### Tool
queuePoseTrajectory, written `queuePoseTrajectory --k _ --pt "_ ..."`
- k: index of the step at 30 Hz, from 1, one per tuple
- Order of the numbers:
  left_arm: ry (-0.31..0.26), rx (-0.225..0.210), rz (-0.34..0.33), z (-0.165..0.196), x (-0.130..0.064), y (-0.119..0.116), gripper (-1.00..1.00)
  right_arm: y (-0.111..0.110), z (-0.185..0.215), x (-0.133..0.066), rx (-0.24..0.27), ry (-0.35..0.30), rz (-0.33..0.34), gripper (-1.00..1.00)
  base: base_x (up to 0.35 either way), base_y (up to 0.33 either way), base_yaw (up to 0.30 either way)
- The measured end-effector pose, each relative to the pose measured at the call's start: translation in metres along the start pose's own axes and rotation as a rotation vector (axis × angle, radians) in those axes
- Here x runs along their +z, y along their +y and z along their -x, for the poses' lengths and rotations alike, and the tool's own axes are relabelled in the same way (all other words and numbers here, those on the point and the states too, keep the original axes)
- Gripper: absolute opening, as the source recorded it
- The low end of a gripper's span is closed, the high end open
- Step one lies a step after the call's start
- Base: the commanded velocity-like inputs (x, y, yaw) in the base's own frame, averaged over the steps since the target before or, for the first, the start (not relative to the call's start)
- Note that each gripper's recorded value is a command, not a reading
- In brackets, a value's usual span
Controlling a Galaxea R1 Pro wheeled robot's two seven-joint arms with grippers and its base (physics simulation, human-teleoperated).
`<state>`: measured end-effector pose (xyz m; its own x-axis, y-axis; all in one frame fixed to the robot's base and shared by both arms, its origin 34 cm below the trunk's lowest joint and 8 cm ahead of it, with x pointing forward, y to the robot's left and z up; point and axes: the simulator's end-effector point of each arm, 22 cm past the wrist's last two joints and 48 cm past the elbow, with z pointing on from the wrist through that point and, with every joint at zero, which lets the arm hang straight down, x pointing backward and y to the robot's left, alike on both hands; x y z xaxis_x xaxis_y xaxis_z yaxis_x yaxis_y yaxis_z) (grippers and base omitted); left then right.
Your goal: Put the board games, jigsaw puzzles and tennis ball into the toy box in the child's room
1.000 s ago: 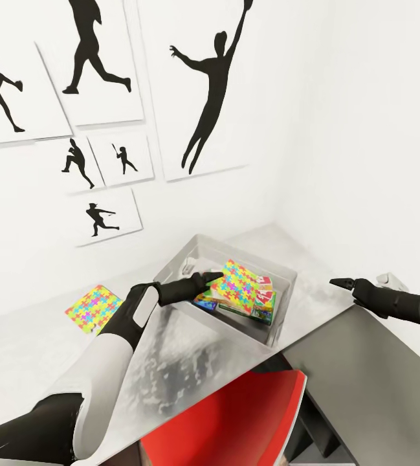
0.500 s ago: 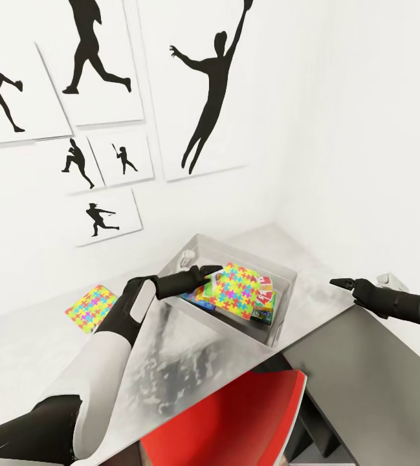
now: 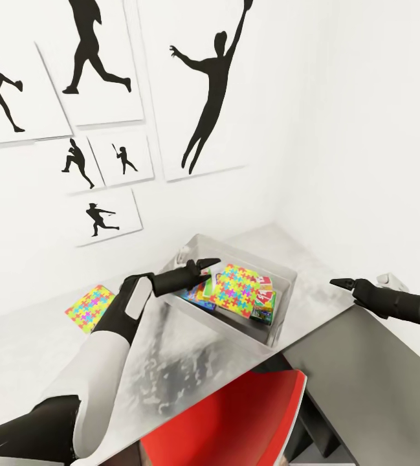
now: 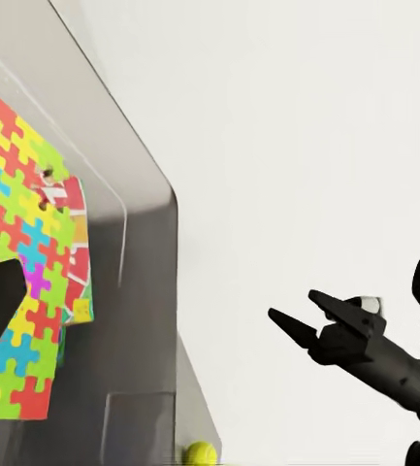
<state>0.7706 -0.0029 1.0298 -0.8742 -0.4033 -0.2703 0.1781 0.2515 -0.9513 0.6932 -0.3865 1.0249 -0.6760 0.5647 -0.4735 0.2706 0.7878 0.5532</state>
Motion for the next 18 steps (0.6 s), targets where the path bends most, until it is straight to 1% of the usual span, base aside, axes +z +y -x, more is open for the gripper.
queuePoseTrajectory --k 2,3,10,11,13,15,17,18 --pt "0.006 -0.016 -0.008 0.000 -0.002 -0.001 1.00 0.000 0.000 0.000 0.001 0.000 0.001 1.00 0.000 0.000 -0.002" --pt "0.006 -0.017 -0.006 0.001 -0.004 -0.001 1.00 0.001 0.000 0.000 0.001 0.000 0.001 1.00 0.000 0.000 -0.027" --pt "0.012 0.008 0.021 0.023 -0.036 -0.003 1.00 0.004 0.001 -0.003 0.000 -0.006 0.008 1.00 -0.018 0.001 -0.066" --pt "0.011 0.012 0.025 0.025 -0.040 -0.003 1.00 0.005 0.001 -0.003 0.000 -0.007 0.009 1.00 -0.132 0.049 -0.077" --pt "0.007 0.024 0.044 0.034 -0.053 0.000 1.00 0.006 0.001 -0.004 0.000 -0.007 0.013 1.00 -0.187 0.098 -0.078" --pt "0.003 0.029 0.055 0.038 -0.060 0.002 1.00 0.007 0.002 -0.005 -0.001 -0.009 0.015 1.00 -0.172 0.093 -0.079" --pt "-0.007 0.038 0.080 0.048 -0.077 0.009 1.00 0.009 0.002 -0.006 -0.001 -0.011 0.017 1.00 -0.086 0.045 -0.079" --pt "-0.011 0.040 0.085 0.051 -0.081 0.010 1.00 0.009 0.003 -0.007 -0.001 -0.013 0.018 1.00 -0.061 0.032 -0.079"
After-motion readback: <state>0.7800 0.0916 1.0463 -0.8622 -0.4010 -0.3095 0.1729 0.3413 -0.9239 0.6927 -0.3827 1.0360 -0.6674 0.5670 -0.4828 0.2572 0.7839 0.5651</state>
